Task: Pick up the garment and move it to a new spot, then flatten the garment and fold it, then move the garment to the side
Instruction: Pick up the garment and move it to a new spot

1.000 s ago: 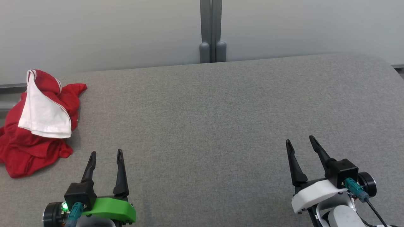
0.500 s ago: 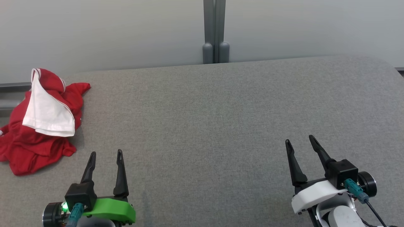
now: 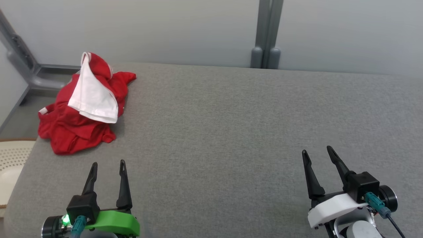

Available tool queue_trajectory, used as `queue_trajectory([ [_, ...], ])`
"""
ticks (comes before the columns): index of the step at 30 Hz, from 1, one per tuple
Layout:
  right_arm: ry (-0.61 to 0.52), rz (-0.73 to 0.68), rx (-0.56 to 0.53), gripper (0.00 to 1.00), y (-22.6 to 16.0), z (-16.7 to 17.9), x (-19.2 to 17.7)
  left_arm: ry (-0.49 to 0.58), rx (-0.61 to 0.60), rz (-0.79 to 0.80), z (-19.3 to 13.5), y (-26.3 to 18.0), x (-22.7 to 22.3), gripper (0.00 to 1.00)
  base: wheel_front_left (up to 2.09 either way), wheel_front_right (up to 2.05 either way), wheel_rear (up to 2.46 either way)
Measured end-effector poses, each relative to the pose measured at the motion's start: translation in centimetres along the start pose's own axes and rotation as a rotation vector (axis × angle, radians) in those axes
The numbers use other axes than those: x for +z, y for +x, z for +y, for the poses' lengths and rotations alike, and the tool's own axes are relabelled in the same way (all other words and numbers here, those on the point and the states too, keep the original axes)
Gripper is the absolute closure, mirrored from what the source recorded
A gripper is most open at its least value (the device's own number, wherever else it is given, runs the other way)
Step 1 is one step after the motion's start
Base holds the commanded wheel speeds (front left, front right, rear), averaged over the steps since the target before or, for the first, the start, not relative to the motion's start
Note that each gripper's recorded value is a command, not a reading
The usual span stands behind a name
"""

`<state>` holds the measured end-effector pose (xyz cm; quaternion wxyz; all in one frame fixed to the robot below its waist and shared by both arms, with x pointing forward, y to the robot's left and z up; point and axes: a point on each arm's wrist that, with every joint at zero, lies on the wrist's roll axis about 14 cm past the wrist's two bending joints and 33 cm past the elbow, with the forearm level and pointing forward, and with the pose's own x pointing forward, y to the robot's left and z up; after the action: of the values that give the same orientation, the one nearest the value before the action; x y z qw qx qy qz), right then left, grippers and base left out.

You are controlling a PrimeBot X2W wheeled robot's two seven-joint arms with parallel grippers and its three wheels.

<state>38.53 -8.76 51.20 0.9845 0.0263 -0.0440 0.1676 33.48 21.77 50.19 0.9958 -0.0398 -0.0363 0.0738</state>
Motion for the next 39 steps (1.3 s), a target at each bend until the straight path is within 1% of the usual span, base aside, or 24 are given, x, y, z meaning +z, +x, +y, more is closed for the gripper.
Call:
queue_trajectory([
  [13, 0.051, 0.02, 0.233, 0.0, 3.5, 7.7, -0.9, 0.018, 0.263, -0.011, 8.2, -5.3, 0.6, 0.0, 0.0, 0.0, 0.0],
  [18, 0.057, 0.026, 0.309, 0.0, 4.3, 10.3, -1.1, 0.022, 0.346, -0.008, 10.5, -7.5, 0.6, 0.0, 0.0, 0.0, 0.0],
  [23, 0.063, 0.031, 0.366, 0.0, 4.8, 12.3, -1.3, 0.027, 0.406, -0.013, 12.0, -9.1, 0.8, 0.0, 0.0, 0.0, 0.0],
  [29, 0.069, 0.043, 0.377, 0.0, 5.0, 12.6, -1.8, 0.032, 0.42, -0.007, 12.3, -9.3, 0.8, 0.0, 0.0, 0.0, 0.0],
  [33, 0.063, 0.046, 0.366, 0.0, 5.0, 12.2, -2.0, 0.026, 0.401, 0.009, 11.9, -8.8, 0.3, 0.0, 0.0, 0.0, 0.0],
  [37, 0.05, 0.049, 0.363, 0.0, 5.3, 11.9, -2.3, 0.018, 0.354, 0.003, 11.6, -6.0, 0.7, 0.0, 0.0, 0.0, 0.0],
  [39, 0.039, 0.049, 0.365, 0.0, 5.6, 11.9, -2.5, -0.013, 0.34, 0.014, 11.7, -4.1, 0.7, 0.0, 0.0, 0.0, 0.0],
])
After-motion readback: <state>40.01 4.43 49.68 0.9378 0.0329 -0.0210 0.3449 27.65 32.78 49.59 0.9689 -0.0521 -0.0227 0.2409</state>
